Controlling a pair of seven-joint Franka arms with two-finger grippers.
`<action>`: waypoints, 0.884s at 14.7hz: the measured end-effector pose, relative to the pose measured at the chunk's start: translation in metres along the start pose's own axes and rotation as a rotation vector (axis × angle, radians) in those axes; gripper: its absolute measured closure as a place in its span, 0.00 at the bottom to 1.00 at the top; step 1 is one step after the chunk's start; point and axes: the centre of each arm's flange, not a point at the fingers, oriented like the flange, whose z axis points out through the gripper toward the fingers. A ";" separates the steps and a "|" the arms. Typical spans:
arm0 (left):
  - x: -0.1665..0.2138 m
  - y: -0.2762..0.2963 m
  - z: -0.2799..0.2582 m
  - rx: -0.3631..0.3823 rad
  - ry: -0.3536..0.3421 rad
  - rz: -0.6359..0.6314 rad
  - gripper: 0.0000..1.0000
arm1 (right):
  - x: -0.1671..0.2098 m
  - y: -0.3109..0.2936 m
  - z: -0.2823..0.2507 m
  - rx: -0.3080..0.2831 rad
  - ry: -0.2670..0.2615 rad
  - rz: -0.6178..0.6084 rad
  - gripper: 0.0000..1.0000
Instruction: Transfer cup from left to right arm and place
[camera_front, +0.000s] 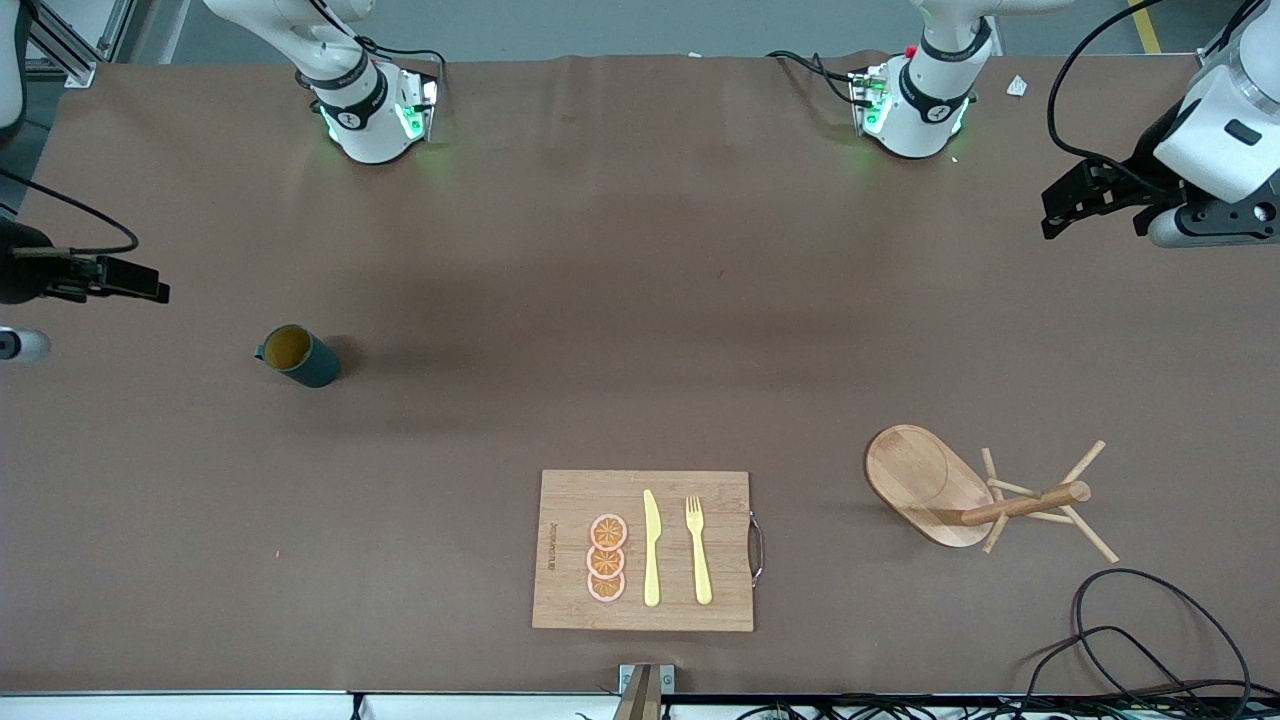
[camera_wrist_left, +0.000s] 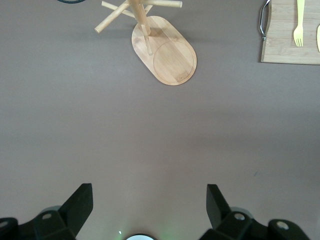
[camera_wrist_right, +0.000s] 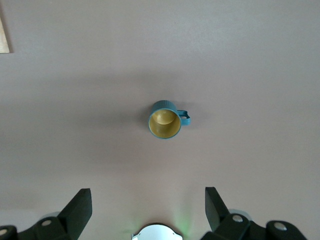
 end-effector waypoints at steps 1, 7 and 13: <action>0.000 0.000 -0.001 0.000 0.001 -0.001 0.00 | -0.008 -0.002 -0.006 -0.002 0.011 -0.004 0.00; -0.001 -0.004 -0.001 -0.001 0.003 -0.006 0.00 | -0.051 -0.019 -0.025 -0.008 0.053 -0.036 0.00; 0.001 -0.008 -0.002 -0.001 0.005 -0.006 0.00 | -0.077 -0.021 -0.039 -0.010 0.088 -0.042 0.00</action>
